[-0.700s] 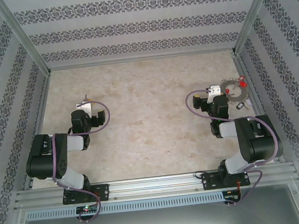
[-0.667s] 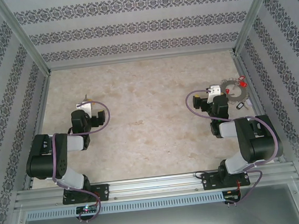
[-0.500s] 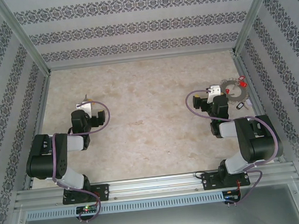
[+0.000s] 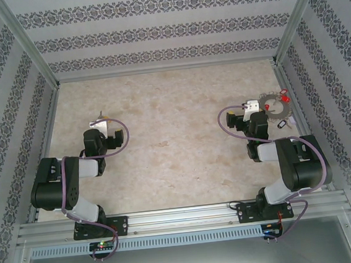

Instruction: Put the keys on the keyring

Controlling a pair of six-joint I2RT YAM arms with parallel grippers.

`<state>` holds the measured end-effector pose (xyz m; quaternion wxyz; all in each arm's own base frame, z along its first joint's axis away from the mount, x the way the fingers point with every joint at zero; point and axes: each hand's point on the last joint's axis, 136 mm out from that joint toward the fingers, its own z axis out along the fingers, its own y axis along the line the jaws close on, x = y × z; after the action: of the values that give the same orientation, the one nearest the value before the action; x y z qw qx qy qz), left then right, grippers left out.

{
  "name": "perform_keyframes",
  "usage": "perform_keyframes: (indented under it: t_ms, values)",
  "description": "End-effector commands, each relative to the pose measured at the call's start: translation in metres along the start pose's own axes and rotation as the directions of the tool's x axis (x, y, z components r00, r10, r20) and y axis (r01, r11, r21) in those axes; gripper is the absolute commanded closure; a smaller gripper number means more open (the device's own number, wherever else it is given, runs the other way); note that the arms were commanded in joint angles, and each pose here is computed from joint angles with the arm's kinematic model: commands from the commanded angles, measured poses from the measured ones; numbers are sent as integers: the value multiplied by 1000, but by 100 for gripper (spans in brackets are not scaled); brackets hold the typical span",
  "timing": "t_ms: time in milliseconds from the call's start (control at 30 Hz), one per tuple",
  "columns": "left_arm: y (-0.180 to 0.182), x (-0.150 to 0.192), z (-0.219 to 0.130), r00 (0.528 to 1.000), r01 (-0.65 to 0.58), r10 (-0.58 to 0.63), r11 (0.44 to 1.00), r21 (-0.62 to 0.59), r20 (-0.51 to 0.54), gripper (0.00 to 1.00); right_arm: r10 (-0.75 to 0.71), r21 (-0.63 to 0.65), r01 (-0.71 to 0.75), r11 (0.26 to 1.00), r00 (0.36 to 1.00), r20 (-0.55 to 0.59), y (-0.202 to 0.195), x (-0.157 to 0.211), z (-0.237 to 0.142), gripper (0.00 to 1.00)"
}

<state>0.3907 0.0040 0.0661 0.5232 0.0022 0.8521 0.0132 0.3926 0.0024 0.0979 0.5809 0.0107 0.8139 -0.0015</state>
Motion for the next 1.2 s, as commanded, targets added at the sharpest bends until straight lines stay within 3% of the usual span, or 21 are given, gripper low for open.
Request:
perform_keyframes:
  t_ms: [0,167,233,367,533,600,700,800,967,1167]
  values:
    - [3,-18,1,998,25,-25,1000,2,54,1,16,-2,-16,1000,1000,26,-2,-10,3,2]
    - [11,-34,-3,999,32,-29,998,-61,44,0,66,140,-71,988,997,40,-26,-26,-7,2]
    - [28,-52,-20,997,76,-80,979,-190,-14,1,129,236,-119,964,991,-26,-43,-39,-18,2]
    - [33,-86,-60,986,167,-164,963,-211,29,0,262,306,-235,923,964,-48,-59,-55,-29,2]
    - [45,-129,-115,929,370,-357,894,-253,94,1,324,375,-236,897,927,-190,-70,-48,-28,3]
    - [52,-131,-129,874,483,-473,828,-284,109,1,397,400,-280,873,884,-246,-81,-39,-25,5]
    - [23,-149,-120,889,456,-457,885,-98,10,1,498,428,-346,835,806,-320,-99,-24,-18,8]
    - [9,-151,-106,904,415,-418,909,-48,-91,1,535,455,-346,820,746,-397,-115,-4,-10,12]
    - [7,-128,-86,917,364,-369,929,-62,-151,0,468,459,-225,859,708,-529,-129,23,10,15]
    - [12,-108,-83,905,383,-395,918,-102,-160,0,397,428,-120,896,650,-648,-137,41,29,18]
